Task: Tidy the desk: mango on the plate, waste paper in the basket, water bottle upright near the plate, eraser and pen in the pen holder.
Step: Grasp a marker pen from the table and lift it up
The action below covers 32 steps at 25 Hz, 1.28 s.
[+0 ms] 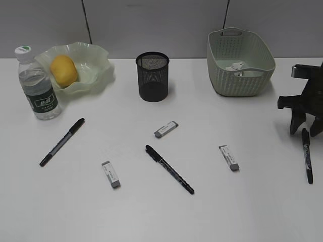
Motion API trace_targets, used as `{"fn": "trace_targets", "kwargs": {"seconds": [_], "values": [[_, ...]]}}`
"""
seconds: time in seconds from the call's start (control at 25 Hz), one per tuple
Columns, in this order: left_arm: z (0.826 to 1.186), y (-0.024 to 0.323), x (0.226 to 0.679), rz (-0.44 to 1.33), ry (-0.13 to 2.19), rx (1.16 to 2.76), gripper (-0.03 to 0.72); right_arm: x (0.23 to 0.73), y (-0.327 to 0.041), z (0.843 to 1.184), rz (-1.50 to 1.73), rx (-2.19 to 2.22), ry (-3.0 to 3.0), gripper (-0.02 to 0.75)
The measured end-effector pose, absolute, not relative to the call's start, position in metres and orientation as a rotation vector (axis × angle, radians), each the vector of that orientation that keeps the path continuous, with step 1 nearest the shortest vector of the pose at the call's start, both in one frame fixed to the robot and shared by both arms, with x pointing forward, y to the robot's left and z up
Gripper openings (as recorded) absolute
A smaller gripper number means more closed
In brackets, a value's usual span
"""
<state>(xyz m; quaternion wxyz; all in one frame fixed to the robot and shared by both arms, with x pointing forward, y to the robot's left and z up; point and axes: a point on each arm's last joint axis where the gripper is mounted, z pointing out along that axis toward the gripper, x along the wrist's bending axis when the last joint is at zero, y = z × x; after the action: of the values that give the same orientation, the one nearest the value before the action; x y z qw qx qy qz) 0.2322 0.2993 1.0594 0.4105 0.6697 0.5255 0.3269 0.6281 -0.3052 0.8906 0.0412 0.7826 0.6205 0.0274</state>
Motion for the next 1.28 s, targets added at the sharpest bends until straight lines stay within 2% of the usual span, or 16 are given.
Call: {"fn": "trace_targets", "kwargs": {"seconds": [0.44, 1.04, 1.12, 1.28], "values": [[1.059, 0.299, 0.232, 0.823, 1.323, 1.686, 0.479, 0.627, -0.307, 0.890, 0.050, 2.382, 1.909, 0.377], [1.059, 0.299, 0.232, 0.823, 1.323, 1.686, 0.477, 0.622, -0.307, 0.879, 0.022, 2.394, 1.919, 0.298], [1.059, 0.299, 0.232, 0.823, 1.323, 1.686, 0.477, 0.622, -0.307, 0.879, 0.024, 2.393, 1.918, 0.265], [1.059, 0.299, 0.232, 0.823, 1.323, 1.686, 0.472, 0.622, -0.307, 0.879, 0.026, 2.391, 1.921, 0.151]]}}
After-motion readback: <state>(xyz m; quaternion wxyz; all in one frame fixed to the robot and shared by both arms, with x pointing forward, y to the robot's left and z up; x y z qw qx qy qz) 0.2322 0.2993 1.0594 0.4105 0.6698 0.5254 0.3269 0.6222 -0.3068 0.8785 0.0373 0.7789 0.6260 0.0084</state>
